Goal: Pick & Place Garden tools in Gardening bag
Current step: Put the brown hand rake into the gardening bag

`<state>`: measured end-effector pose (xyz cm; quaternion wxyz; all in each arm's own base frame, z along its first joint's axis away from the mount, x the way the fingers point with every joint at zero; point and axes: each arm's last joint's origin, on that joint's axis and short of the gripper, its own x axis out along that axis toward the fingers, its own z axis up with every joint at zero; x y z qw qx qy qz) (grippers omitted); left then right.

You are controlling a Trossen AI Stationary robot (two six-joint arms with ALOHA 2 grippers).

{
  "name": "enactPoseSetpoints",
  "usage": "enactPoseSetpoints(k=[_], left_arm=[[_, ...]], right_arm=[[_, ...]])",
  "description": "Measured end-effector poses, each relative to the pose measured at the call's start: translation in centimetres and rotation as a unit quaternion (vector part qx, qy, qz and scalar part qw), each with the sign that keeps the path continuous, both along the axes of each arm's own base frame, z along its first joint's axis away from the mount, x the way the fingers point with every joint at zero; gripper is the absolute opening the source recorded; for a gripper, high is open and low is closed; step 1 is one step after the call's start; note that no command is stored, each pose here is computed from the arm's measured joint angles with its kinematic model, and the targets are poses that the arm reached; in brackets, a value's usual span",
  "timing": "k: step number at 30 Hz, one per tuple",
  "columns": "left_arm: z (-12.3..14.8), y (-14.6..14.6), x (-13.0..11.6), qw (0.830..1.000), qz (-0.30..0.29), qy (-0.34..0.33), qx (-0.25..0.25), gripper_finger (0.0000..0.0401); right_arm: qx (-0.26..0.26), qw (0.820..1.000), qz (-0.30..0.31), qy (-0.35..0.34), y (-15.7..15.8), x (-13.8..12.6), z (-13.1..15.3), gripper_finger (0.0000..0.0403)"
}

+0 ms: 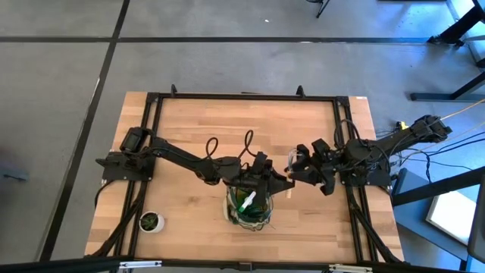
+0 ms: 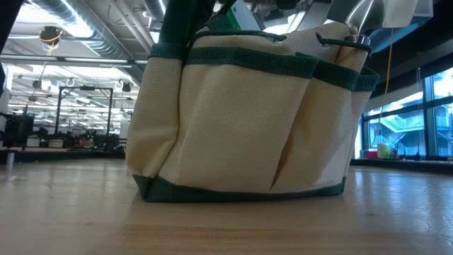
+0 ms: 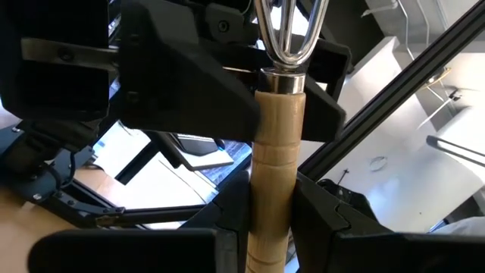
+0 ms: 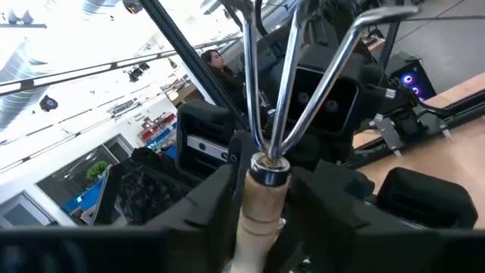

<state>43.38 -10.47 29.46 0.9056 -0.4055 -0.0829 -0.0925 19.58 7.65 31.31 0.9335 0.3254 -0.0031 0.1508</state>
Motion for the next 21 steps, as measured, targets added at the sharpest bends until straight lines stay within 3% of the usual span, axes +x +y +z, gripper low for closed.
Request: enactPoseSetpoints(k=[5, 14, 21], left_arm=[[-0.01, -0.03, 0.0, 1.0, -0.001, -0.001, 0.008, 0.0059], [-0.24, -0.07, 0.03, 1.0, -0.009, 0.016, -0.014, 0.006], [-0.85, -0.79, -0.04, 0.997, -0.027, 0.055, -0.047, 0.012]], right_arm=[[0.004, 1.0, 0.001, 0.001, 0.01, -0.02, 0.02, 0.0059], [0.011, 1.0, 0.008, 0.018, 0.03, -0.03, -0.23, 0.0062], [0.006, 0.999, 0.005, 0.04, -0.25, -0.63, -0.36, 0.0062]])
